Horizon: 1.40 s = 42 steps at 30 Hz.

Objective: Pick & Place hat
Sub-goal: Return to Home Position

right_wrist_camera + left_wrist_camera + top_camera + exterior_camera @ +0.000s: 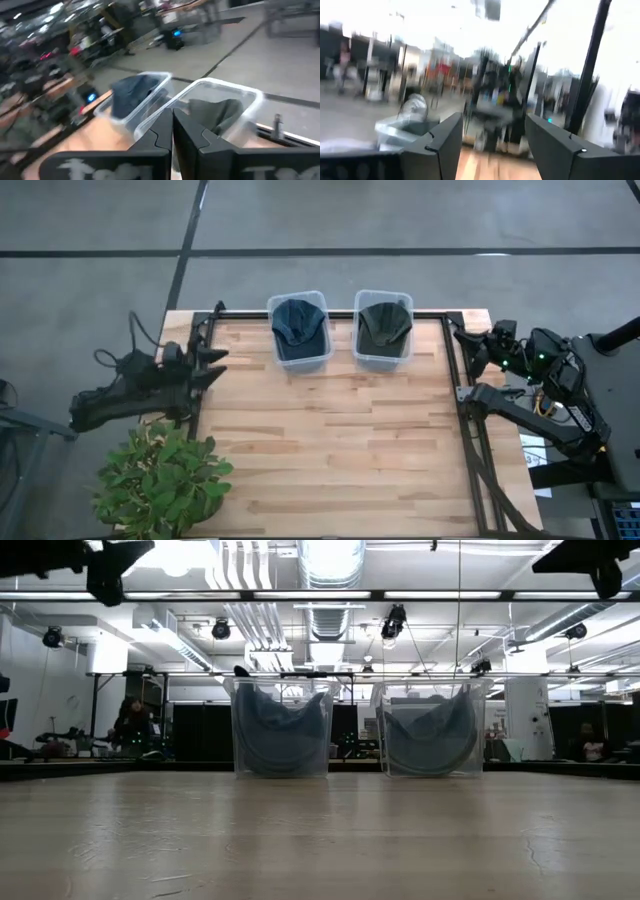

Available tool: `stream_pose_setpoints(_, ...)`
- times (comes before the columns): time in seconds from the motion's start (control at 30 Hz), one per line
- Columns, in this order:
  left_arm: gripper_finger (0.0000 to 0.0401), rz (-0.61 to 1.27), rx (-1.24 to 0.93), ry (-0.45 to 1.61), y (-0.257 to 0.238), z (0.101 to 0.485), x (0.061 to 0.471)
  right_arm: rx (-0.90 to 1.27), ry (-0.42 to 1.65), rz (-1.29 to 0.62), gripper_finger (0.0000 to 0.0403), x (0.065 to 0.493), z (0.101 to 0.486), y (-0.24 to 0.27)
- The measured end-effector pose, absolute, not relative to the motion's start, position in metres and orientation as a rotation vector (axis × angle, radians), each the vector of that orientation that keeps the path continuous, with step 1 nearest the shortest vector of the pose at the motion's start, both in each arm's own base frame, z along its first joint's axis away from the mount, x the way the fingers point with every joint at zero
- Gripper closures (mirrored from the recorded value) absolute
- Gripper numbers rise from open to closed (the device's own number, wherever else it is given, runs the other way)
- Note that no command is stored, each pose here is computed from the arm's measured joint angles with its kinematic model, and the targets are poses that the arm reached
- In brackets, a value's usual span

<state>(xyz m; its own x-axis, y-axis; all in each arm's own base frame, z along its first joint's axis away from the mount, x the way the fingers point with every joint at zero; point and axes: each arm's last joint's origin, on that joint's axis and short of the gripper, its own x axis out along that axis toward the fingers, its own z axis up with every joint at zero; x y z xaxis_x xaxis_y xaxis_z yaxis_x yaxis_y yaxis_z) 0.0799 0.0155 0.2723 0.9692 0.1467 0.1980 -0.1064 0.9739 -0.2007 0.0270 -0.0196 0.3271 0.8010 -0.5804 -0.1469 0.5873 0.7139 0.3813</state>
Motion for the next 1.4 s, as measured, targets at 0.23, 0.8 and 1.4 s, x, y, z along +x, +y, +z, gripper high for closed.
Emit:
stream_pose_setpoints(0.23,0.0193,0.119,-0.267,-0.245,0.016,0.223,0.081,0.329,0.05,-0.342,0.0394,0.044,0.316,-0.022)
stream_pose_setpoints(0.8,0.0193,0.204,-0.494,-0.086,0.022,0.17,0.099,0.354,0.098,-0.34,0.0394,0.078,0.237,-0.046)
stream_pose_setpoints(1.4,0.0193,0.259,-0.338,-0.065,0.023,0.169,0.098,0.409,0.008,-0.423,0.0394,0.065,0.217,-0.039)
